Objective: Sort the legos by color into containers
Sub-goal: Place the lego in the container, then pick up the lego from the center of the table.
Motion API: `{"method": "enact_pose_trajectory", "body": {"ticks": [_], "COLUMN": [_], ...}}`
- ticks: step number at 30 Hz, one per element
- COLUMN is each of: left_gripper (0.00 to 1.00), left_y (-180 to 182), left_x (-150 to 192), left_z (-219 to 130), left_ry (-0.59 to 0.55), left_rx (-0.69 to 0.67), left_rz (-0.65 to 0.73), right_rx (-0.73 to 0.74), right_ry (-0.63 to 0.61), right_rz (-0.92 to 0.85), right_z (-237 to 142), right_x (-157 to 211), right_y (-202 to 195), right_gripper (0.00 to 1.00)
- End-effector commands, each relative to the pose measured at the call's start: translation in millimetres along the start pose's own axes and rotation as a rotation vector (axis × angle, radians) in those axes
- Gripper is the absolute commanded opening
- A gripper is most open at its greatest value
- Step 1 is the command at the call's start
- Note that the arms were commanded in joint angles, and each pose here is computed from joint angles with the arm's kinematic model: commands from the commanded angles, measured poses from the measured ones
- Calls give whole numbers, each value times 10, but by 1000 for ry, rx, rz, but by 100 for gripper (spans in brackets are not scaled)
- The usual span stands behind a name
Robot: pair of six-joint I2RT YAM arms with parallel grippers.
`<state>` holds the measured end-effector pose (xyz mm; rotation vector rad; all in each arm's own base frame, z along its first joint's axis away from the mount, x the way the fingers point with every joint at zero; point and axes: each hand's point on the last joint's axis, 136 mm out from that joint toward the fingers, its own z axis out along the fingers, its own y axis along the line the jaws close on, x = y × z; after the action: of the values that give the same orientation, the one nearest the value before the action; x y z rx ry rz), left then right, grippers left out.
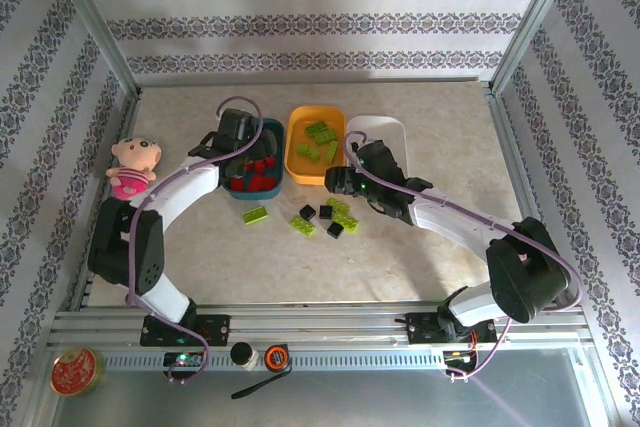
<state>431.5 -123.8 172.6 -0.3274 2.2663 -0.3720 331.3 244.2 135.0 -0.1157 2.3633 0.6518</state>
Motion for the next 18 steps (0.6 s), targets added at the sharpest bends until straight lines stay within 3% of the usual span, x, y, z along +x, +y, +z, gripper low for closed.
{"method": "enact_pose_trajectory", "body": {"ticks": [1, 7, 9, 18], "left_gripper": [85, 91, 100, 100], "left_y": [-268, -296, -224, 200], "left_x": [-80, 281, 411, 862], "left_z": [-310, -656, -754, -1093], "left_ry": [-44, -10, -5, -1], "left_rx": [130, 215, 224, 185], "left_rz": [-12, -24, -39, -79], "right_rx": [-45, -56, -70, -81], "right_ry": [62, 193, 241, 393], "right_rz": [-77, -202, -258, -418], "right_z": [3, 57, 80, 338], "right_x": [105, 491, 645, 1035], "right_y": [176, 336, 432, 732], "right_gripper": [76, 74, 74, 71]}}
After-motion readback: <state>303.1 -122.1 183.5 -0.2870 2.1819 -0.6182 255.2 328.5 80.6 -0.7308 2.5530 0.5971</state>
